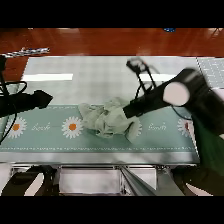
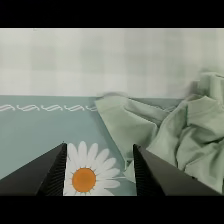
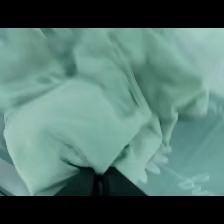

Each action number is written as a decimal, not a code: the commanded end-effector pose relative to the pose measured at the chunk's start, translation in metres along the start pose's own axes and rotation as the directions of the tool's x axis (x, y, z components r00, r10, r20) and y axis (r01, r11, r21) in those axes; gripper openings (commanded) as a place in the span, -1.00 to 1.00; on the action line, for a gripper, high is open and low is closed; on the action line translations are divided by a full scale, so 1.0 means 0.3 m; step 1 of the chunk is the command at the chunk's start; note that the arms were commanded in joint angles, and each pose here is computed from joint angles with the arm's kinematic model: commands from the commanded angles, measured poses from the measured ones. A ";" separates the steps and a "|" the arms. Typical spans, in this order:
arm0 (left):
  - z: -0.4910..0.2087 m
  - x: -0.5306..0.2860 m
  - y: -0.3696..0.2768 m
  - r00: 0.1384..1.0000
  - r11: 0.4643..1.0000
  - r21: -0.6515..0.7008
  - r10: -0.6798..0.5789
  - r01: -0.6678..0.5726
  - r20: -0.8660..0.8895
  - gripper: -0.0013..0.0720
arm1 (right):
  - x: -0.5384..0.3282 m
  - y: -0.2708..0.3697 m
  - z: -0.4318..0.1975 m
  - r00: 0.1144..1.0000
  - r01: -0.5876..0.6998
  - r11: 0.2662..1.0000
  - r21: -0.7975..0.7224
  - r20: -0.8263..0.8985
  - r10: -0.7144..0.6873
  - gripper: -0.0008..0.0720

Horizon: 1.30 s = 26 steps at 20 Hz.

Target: Fold the shirts.

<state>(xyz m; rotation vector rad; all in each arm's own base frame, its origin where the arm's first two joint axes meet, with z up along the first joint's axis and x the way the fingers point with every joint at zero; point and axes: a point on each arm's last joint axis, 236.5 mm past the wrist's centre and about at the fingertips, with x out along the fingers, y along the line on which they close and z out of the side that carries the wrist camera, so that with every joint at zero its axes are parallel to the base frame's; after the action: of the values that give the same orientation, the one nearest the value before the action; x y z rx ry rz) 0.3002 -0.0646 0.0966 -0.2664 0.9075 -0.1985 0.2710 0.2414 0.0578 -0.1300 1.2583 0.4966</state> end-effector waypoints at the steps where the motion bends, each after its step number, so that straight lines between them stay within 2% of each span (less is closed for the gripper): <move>1: -0.022 0.028 -0.050 0.998 0.998 -0.040 -0.053 0.052 -0.039 0.42 | 0.217 -0.124 -0.184 0.988 0.112 0.988 0.108 -0.123 -0.099 -0.61; 2: -0.031 0.044 -0.065 0.996 0.997 -0.046 -0.070 0.067 -0.058 0.42 | 0.221 -0.138 -0.180 0.985 0.133 0.984 0.118 -0.123 -0.118 0.01; 3: -0.045 0.066 -0.068 0.994 0.997 -0.038 -0.072 0.069 -0.084 0.42 | 0.203 -0.160 -0.157 0.984 0.157 0.982 0.102 -0.104 -0.146 0.13; 5: -0.070 0.115 -0.055 0.988 0.997 -0.048 -0.065 0.059 -0.137 0.42 | 0.098 -0.250 -0.092 0.973 0.229 0.966 0.123 -0.069 -0.222 0.13; 7: -0.081 0.152 -0.016 0.984 0.996 -0.082 -0.048 0.035 -0.171 0.42 | -0.081 -0.418 -0.029 0.941 0.328 0.919 0.218 0.010 -0.338 0.13; 9: -0.126 0.190 0.062 0.968 0.989 -0.150 -0.026 -0.013 -0.250 0.42 | -0.248 -0.611 -0.061 0.901 0.364 0.833 0.417 0.069 -0.428 0.13; 11: -0.205 0.245 0.086 0.939 0.959 -0.284 -0.092 -0.006 -0.331 0.42 | -0.317 -0.755 -0.184 0.875 0.348 0.726 0.593 0.073 -0.479 0.13; 13: -0.324 0.320 0.010 0.880 0.918 -0.379 -0.275 0.120 -0.387 0.42 | -0.225 -0.761 -0.323 0.917 0.239 0.667 0.705 0.063 -0.394 0.13; 16: -0.467 0.394 -0.082 0.779 0.825 -0.518 -0.472 0.226 -0.413 0.42 | -0.003 -0.554 -0.419 0.990 -0.031 0.703 0.711 0.116 -0.074 0.13; 19: -0.455 0.427 -0.171 0.717 0.743 -0.566 -0.607 0.358 -0.343 0.42 | 0.066 -0.456 -0.437 0.986 -0.147 0.688 0.711 0.158 0.048 0.13; 20: -0.460 0.443 -0.186 0.713 0.741 -0.563 -0.613 0.367 -0.342 0.42 | 0.073 -0.451 -0.439 0.986 -0.154 0.685 0.712 0.159 0.056 0.13; 25: -0.572 0.527 -0.251 0.697 0.798 -0.507 -0.565 0.326 -0.441 0.41 | 0.085 -0.423 -0.446 0.983 -0.181 0.671 0.719 0.161 0.093 0.13; 26: -0.569 0.534 -0.257 0.699 0.802 -0.500 -0.562 0.328 -0.443 0.05 | 0.103 -0.401 -0.468 0.983 -0.184 0.667 0.722 0.141 0.118 0.13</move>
<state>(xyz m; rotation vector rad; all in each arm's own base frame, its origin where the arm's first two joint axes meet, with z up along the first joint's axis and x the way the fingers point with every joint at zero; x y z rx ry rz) 0.2550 -0.1931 -0.0897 -0.8673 1.4830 -0.5815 0.2155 0.0795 -0.0305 0.6445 1.2740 0.0568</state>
